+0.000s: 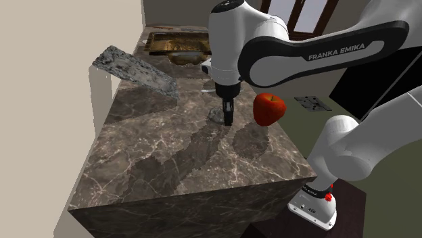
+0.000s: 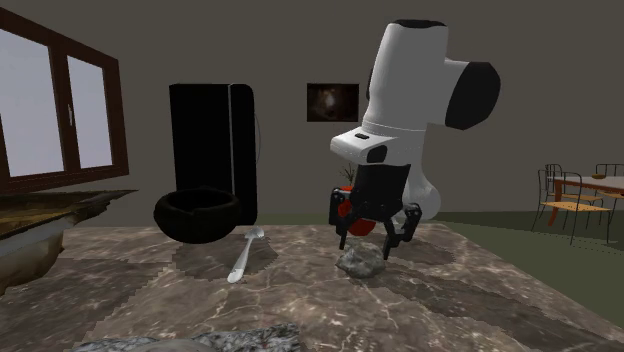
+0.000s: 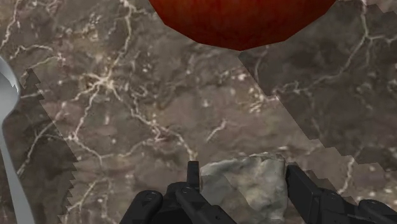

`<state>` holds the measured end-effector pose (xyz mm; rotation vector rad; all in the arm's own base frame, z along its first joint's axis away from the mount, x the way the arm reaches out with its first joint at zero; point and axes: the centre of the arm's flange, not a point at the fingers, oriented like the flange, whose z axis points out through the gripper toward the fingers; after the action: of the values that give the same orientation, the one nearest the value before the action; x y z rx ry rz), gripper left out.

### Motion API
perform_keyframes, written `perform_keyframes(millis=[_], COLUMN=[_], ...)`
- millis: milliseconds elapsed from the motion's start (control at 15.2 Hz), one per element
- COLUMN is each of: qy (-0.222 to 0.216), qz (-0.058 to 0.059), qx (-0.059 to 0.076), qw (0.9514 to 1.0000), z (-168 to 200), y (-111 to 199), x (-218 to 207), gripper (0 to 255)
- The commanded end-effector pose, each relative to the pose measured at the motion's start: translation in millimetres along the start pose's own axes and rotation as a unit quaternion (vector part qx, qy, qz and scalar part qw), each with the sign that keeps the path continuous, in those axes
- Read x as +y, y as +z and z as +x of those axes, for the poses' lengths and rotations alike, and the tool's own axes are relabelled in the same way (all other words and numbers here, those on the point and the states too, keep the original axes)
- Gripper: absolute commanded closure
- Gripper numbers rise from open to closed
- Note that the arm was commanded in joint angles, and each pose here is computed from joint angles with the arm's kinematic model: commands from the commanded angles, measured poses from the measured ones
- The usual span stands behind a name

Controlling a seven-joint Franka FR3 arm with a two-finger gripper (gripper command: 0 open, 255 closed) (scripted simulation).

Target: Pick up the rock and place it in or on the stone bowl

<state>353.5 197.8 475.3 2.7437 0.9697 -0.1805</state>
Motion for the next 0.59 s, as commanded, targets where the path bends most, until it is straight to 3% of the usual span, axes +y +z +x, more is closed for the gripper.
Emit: perform_keyframes(millis=[0,528], qy=[0.0,0.0], qz=[0.0,0.0], qx=[0.0,0.0], qw=[1.0,1.0], z=[0,-6], y=[0,-31], x=[0,5], gripper=[255,255])
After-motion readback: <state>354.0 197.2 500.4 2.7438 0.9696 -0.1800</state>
